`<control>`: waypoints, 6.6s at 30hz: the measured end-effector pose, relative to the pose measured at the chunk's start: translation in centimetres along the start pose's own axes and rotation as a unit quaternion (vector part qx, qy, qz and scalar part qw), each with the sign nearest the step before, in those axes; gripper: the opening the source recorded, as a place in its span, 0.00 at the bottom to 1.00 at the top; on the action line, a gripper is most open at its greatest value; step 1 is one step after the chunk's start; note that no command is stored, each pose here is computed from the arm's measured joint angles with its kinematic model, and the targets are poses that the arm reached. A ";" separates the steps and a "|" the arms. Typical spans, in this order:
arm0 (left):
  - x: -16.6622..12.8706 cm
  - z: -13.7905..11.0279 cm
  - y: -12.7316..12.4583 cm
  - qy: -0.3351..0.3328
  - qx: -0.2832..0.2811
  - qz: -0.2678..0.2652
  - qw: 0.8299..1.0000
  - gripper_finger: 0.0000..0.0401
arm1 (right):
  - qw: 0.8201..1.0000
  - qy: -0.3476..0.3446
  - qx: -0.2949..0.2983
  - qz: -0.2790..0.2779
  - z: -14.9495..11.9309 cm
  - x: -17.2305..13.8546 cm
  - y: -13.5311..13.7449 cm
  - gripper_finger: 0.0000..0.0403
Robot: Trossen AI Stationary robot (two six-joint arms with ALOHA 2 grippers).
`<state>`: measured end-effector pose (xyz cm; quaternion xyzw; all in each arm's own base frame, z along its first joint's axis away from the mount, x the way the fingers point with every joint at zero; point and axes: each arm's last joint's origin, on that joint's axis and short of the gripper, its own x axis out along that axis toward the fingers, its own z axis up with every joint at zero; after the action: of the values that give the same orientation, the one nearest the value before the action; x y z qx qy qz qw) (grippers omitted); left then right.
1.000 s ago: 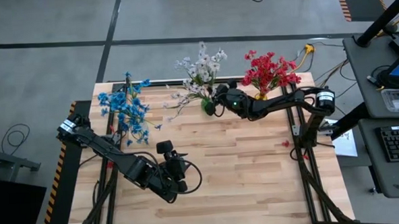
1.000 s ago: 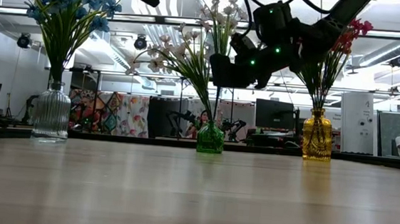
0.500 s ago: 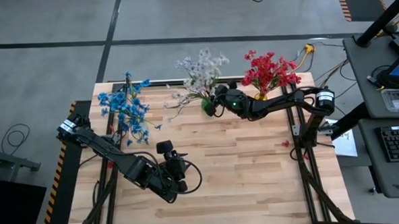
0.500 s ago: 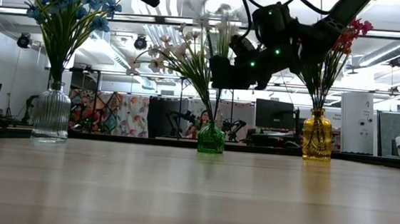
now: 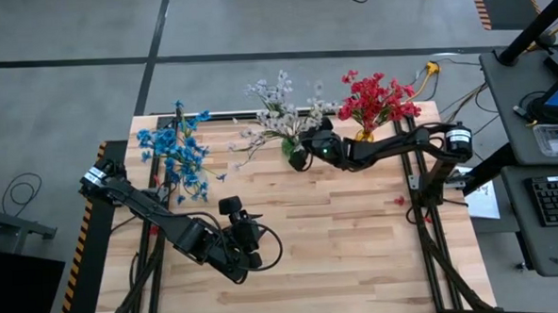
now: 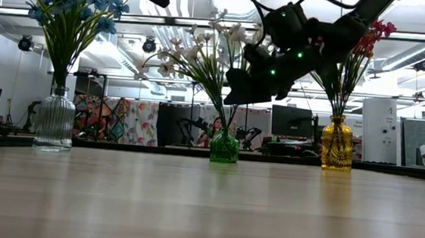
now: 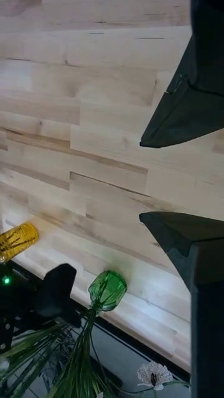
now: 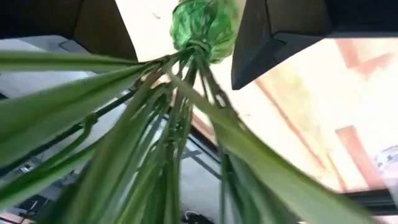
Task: Sort flowers into vase by color
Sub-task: Put the white flowers into the green vase, then return to Home Position
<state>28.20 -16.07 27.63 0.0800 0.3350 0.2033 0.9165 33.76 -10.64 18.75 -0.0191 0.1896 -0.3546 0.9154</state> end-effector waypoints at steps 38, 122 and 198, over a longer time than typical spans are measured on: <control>-7.2 -0.2 -4.3 0.024 -0.033 -0.211 0.977 0.41 | 0.976 0.074 -0.098 0.179 1.5 -13.7 6.7 0.76; -6.8 -17.8 0.6 -0.282 0.096 -0.660 0.690 0.41 | 0.876 -0.068 -0.125 0.461 -5.0 -27.7 0.8 0.76; -4.6 -21.5 10.8 -0.354 0.079 -0.552 0.751 0.41 | 0.832 -0.274 -0.074 0.476 -9.4 -23.3 -8.1 0.77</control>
<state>7.69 -8.04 16.92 0.0201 -0.0130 -0.4079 0.9127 9.37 -0.47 19.21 -0.0906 -0.0571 0.1599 0.9813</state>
